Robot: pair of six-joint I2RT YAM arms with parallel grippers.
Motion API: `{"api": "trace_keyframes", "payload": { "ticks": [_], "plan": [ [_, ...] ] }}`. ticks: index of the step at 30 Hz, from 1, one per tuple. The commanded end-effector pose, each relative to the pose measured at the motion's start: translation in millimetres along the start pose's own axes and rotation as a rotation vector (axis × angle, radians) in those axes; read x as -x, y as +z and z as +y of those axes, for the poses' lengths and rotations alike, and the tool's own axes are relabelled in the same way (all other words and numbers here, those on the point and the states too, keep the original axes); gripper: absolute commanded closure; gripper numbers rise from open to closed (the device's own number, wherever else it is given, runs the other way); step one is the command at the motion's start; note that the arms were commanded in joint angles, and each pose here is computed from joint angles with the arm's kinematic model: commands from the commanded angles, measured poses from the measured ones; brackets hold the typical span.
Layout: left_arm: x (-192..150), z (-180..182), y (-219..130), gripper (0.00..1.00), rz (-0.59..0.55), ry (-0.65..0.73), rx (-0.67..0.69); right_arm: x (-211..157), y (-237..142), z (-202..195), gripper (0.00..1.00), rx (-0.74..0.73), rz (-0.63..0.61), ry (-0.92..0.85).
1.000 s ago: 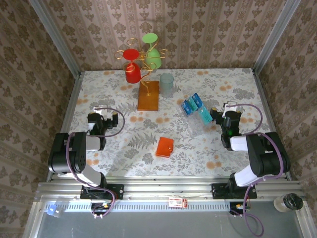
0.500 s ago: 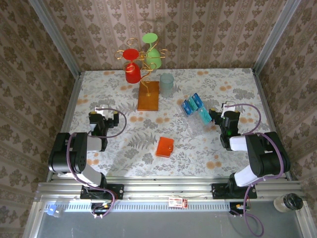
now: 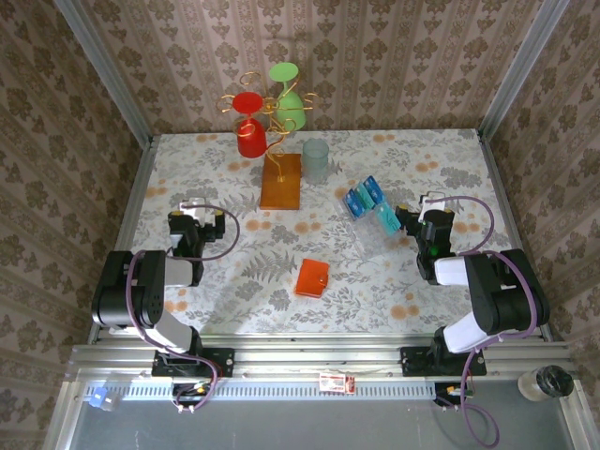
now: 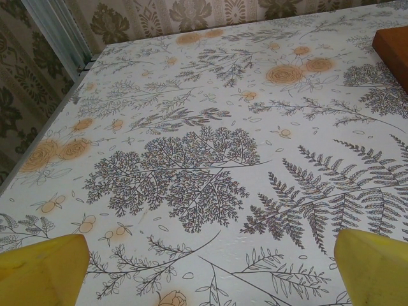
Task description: Put the credit cards into the card holder
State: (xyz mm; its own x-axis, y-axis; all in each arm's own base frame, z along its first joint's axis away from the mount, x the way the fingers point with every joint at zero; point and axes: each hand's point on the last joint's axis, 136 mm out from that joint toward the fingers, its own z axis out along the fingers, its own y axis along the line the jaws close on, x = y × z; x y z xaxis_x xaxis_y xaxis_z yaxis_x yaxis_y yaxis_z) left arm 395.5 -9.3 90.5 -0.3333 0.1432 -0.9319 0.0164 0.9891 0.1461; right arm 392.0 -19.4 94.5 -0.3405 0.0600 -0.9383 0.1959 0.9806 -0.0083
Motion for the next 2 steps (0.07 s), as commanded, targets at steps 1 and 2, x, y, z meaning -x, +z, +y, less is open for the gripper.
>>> {"api": "trace_keyframes", "payload": {
  "ticks": [1, 2],
  "plan": [
    [7.2, 3.7, -0.5, 0.0, -0.029, 0.006, 0.013, 5.8, 1.4, -1.5, 0.0, -0.005, -0.021, -0.01],
    [6.8, 4.0, -0.5, 0.0, -0.028, 0.006, 0.014, 6.7, 1.5, -1.1, 0.0, -0.003, -0.024, -0.01]
  ]
}}
